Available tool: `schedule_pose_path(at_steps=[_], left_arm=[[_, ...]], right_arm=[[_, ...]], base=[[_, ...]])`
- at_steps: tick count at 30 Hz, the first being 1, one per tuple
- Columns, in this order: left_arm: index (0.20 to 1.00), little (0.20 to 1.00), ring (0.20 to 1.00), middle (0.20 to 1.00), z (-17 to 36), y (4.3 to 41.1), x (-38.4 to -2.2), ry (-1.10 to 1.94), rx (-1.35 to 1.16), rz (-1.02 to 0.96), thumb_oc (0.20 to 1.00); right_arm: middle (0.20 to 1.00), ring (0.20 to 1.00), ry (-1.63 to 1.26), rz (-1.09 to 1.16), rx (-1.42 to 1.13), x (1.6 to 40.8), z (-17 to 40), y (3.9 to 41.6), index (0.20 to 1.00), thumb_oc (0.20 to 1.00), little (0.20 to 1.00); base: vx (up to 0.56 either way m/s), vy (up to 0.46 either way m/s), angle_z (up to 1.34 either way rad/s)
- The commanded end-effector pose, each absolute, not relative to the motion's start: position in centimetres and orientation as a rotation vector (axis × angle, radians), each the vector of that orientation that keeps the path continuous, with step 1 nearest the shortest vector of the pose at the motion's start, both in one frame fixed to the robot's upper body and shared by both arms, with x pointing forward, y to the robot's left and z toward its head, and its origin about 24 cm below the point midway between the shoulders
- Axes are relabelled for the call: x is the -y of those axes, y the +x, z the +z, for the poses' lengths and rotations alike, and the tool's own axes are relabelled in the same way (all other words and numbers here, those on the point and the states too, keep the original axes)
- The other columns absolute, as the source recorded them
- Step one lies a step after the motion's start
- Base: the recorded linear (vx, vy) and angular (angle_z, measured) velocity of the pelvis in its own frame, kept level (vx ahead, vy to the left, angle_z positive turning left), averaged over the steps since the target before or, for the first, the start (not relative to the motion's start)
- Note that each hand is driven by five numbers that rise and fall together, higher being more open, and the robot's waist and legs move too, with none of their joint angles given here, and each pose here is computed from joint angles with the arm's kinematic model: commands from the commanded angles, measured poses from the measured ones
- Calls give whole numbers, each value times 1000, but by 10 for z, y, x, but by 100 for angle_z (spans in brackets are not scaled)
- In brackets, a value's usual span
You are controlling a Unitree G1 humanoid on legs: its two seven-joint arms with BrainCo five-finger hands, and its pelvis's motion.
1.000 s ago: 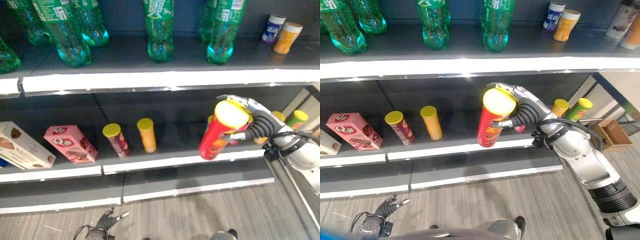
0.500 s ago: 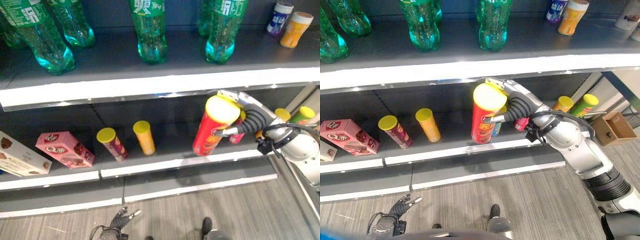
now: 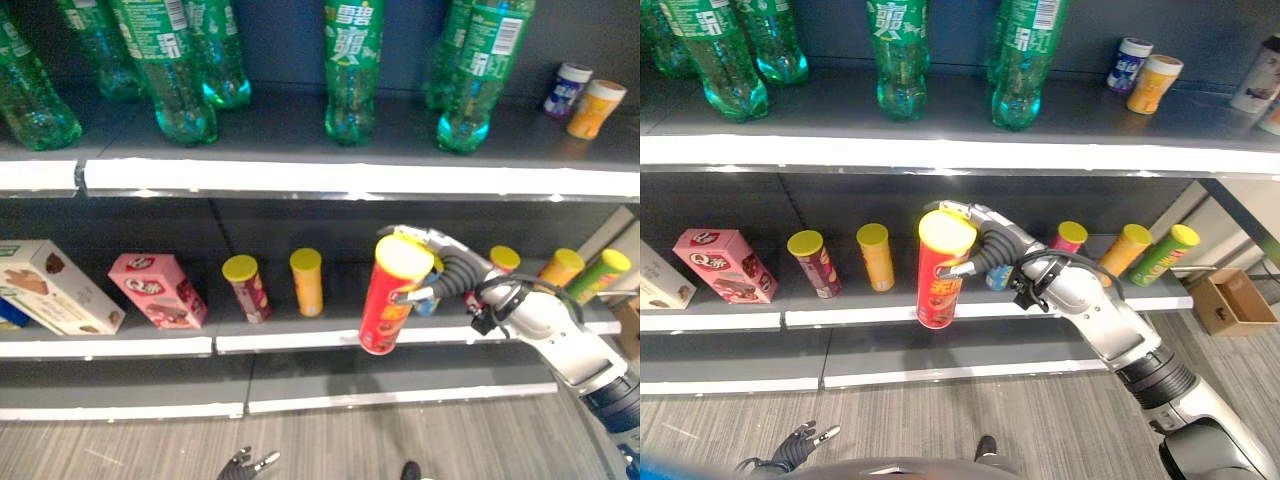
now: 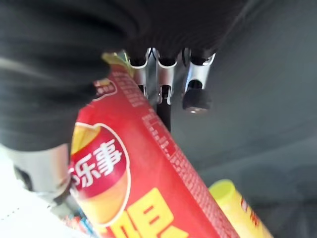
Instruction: Put the goods on the table back onto the shelves and tidy them up.
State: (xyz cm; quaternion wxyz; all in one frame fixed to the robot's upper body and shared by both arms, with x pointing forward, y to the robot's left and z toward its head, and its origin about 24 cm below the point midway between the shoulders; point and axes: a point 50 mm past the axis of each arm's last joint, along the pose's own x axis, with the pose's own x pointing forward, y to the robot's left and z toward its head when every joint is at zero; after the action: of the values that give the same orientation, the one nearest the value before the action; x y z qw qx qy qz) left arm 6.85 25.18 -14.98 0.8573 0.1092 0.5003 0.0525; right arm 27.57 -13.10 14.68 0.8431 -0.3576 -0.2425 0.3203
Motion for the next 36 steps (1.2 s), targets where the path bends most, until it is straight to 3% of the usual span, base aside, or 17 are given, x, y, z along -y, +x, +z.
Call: schedule_pose_path(at_steps=[1, 16, 36], left_arm=[[1000, 1000, 1000, 1000, -139, 100, -266, 339, -979, 78, 1000], [1000, 1000, 1000, 1000, -133, 113, -265, 351, -918, 64, 1000], [1000, 1000, 1000, 1000, -123, 141, -250, 351, -794, 31, 1000]], right_arm=[[200, 200, -789, 601, 669, 117, 179, 291, 200, 200, 200], [200, 200, -906, 273, 584, 147, 184, 344, 200, 200, 200], [200, 200, -1235, -86, 729, 178, 216, 356, 200, 200, 200]], base=[[-18, -46, 4], [-55, -32, 22], [-19, 1, 1]])
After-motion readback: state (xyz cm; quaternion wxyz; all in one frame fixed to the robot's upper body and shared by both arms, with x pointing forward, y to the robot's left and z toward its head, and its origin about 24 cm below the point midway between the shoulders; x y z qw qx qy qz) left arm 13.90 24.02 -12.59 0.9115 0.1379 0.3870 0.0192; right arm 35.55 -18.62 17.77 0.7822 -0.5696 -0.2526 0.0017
